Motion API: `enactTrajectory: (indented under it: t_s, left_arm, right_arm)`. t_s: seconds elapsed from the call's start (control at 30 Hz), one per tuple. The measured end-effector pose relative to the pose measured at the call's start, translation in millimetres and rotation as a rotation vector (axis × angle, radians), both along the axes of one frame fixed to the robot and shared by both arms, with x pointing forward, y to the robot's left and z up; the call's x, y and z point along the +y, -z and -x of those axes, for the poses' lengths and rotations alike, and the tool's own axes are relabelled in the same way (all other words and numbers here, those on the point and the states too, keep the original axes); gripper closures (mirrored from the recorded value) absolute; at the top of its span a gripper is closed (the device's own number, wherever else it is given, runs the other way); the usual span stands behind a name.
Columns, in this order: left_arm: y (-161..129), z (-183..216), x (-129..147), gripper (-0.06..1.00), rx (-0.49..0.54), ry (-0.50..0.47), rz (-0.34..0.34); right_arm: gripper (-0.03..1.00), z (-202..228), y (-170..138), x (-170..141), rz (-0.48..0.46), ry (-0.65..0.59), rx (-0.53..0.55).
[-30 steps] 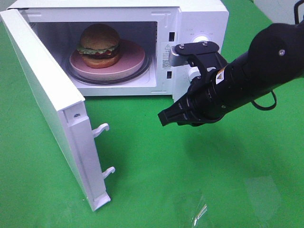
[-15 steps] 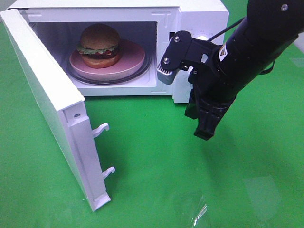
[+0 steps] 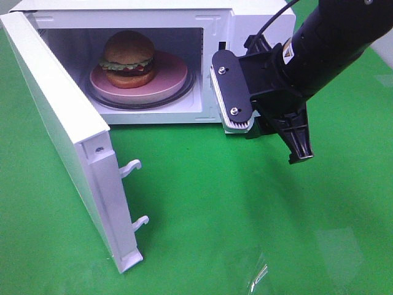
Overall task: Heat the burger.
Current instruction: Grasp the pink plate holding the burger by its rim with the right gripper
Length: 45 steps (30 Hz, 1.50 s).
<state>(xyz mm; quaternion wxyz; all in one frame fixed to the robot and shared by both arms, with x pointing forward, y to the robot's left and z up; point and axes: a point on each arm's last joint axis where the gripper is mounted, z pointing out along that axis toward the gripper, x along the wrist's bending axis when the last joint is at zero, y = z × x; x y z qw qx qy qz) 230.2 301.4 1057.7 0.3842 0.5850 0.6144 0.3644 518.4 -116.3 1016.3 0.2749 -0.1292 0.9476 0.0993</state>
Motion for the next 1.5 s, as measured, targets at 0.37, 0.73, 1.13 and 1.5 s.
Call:
enactTrajectory:
  t_s: [0.37, 0.73, 1.13, 1.5]
  left_arm:
    - [0, 0, 0, -0.04, 0.000, 0.000, 0.000]
    - [0, 0, 0, -0.04, 0.000, 0.000, 0.000]
    - [0, 0, 0, -0.04, 0.000, 0.000, 0.000]
    - [0, 0, 0, -0.04, 0.000, 0.000, 0.000]
  right_arm:
    - [0.00, -13, -3, 8, -0.019, -0.027, -0.108]
    - [0.00, -41, 2, 28, -0.024, -0.026, -0.126]
    - [0.02, -66, 23, 70, -0.019, -0.054, -0.159]
    - [0.03, -90, 44, 95, -0.057, -0.050, -0.166]
